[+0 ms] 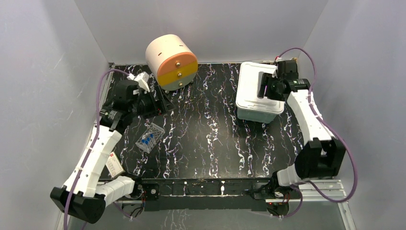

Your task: Organize the chemistry lab equipment

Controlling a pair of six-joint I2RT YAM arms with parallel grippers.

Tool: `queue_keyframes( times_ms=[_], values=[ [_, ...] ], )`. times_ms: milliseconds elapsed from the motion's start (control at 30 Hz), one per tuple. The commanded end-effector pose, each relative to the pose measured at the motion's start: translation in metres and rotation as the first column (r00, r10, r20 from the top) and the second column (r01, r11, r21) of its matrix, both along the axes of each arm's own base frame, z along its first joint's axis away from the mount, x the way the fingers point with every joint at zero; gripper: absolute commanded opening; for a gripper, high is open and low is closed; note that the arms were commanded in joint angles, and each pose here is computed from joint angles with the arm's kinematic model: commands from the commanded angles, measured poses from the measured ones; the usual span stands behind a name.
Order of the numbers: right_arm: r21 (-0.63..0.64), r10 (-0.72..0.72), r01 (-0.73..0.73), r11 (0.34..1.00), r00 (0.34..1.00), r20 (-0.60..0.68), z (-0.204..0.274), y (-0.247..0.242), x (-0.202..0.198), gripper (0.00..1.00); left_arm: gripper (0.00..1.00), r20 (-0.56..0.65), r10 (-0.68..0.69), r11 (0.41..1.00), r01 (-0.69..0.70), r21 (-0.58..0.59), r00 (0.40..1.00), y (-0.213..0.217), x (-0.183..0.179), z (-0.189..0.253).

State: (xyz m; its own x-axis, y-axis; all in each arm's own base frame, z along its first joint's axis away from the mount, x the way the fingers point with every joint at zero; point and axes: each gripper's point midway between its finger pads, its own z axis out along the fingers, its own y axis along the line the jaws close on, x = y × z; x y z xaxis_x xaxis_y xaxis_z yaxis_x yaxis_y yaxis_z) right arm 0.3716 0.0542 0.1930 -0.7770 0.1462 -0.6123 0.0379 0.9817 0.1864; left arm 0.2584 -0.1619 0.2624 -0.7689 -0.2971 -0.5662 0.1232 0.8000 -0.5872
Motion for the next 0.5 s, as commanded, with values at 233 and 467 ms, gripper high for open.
queue_keyframes(
  times_ms=[233,467],
  values=[
    [0.054,-0.111,0.099,0.994,0.943,0.314,0.091,-0.014,-0.087,0.91,0.98,0.33,0.202,0.961,-0.251,0.113,0.922,0.068,-0.02,0.083],
    [0.114,-0.177,0.136,0.984,0.823,0.54,0.148,-0.028,-0.128,0.99,0.98,0.386,0.321,0.897,-0.408,0.167,0.865,0.104,-0.026,0.098]
  ],
)
